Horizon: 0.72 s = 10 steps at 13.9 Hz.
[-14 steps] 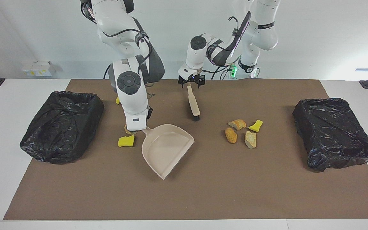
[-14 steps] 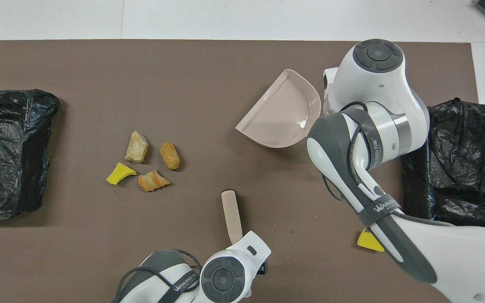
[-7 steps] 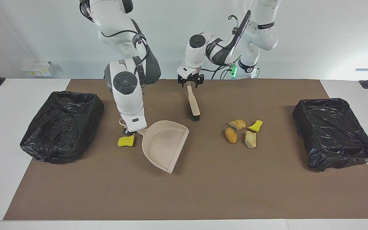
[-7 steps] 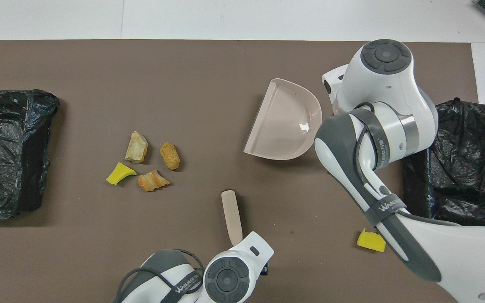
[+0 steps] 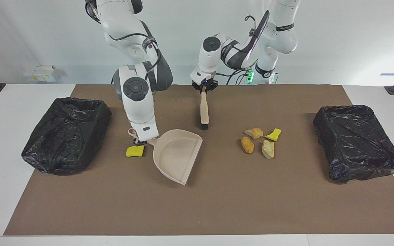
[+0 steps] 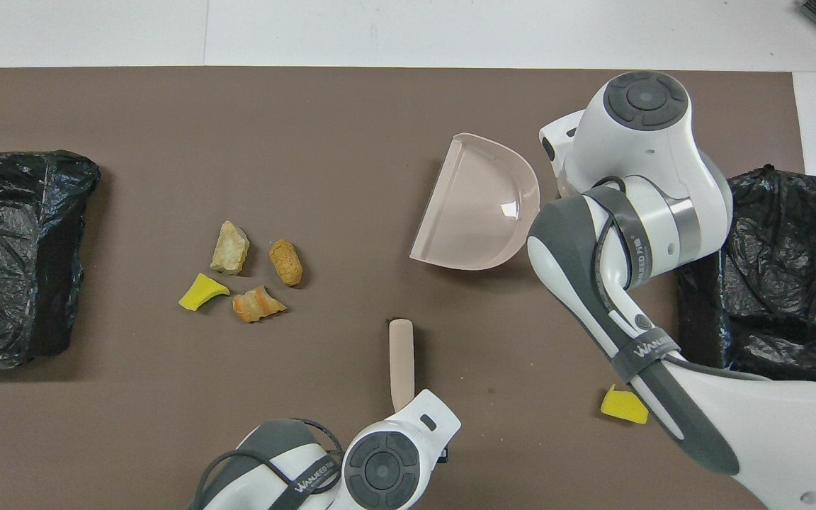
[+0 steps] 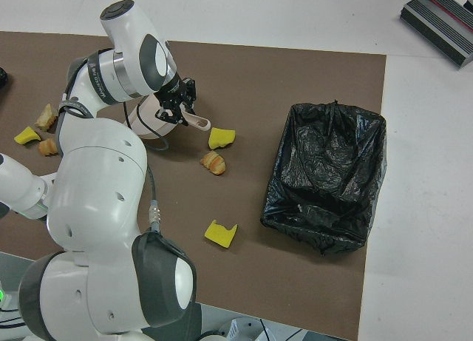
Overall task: Sweep and dump trash in bin
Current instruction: 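Grasp the dustpan handle with the right gripper and lift it, then grasp the beige brush with the left gripper and lift it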
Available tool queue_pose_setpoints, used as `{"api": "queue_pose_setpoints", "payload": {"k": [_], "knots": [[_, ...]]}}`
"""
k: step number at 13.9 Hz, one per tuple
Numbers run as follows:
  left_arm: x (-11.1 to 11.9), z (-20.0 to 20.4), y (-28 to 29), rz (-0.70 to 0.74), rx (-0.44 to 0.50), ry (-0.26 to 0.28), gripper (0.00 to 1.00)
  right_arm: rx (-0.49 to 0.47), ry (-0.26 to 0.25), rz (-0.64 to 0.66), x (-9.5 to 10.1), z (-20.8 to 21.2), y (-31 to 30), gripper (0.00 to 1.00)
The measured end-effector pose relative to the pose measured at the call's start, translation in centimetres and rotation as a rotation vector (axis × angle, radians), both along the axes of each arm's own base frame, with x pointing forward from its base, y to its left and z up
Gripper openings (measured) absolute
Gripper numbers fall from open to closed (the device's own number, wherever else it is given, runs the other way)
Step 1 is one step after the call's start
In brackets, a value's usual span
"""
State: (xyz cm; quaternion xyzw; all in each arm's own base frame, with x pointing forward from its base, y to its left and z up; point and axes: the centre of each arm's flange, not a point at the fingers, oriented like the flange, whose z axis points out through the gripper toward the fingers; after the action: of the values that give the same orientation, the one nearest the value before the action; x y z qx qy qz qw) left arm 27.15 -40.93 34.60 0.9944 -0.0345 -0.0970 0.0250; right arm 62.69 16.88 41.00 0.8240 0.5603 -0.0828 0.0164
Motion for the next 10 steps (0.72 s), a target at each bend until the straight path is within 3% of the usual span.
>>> {"api": "queue_pose_setpoints", "payload": {"k": [2, 5, 10], "knots": [[1.4, 1.2, 1.5, -0.013, 0.012, 0.027, 0.27, -0.002, -0.007, 0.014, -0.3, -0.3, 0.6, 0.31], [5.4, 5.0, 5.9, -0.018, -0.008, 0.048, 0.27, -0.044, -0.025, 0.07, -0.9, -1.6, 1.9, 0.31], [10.9, 12.2, 18.7, 0.031, -0.034, 0.04, 0.27, -0.047, 0.005, 0.194, -3.5, -4.1, 2.7, 0.31]]}}
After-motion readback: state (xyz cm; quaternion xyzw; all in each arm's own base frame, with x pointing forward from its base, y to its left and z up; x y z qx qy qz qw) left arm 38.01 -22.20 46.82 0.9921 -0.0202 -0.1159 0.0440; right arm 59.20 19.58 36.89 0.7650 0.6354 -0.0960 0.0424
